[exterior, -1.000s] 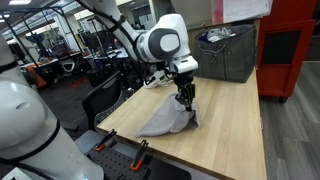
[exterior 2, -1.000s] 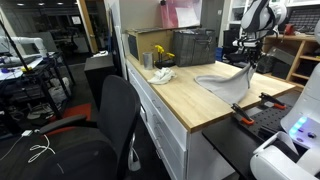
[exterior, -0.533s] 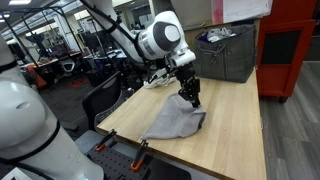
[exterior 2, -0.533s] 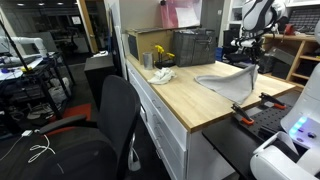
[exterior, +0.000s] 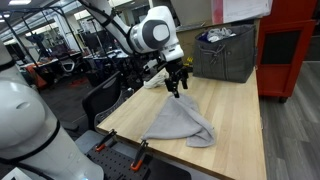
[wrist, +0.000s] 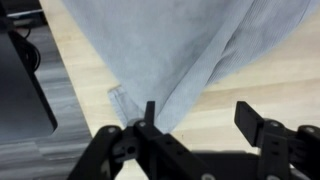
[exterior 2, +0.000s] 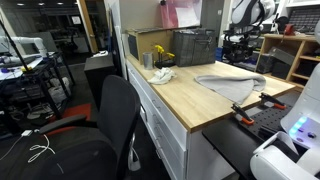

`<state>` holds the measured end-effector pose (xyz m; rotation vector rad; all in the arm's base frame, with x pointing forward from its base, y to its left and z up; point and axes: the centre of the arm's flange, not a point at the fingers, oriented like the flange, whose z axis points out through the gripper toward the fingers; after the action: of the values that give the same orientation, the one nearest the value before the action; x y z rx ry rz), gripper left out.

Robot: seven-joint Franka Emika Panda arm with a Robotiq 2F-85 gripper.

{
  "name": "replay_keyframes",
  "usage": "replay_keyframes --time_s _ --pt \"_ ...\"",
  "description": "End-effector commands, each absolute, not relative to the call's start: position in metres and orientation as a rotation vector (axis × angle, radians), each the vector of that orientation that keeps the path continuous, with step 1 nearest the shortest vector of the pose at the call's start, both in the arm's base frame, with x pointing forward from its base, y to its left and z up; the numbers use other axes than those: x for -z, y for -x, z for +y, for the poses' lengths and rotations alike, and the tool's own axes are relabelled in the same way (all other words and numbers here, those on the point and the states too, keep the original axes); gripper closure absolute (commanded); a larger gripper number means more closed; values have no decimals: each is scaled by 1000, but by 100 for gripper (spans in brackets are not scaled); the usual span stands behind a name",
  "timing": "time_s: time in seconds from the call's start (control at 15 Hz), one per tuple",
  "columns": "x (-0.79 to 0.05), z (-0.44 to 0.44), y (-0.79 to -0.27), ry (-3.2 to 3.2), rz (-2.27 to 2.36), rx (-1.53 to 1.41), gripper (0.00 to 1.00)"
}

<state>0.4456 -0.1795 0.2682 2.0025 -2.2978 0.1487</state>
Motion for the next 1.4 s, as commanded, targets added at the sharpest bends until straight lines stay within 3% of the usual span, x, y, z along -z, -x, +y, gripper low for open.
replay_keyframes --time_s 0.0,0.13,0.2,0.87,1.0,1.33 --pt "-269 -149 -478 -2219 -2346 -70 0" --pt "-262 -128 -496 -2323 -2323 -17 0" --pt "-258 -121 -503 -2370 -2309 12 19" --pt "-175 -120 -588 -2466 -2111 190 95" --pt "-160 -123 -603 -2453 -2089 212 100" --pt "-136 -125 -635 -2449 -2039 239 100"
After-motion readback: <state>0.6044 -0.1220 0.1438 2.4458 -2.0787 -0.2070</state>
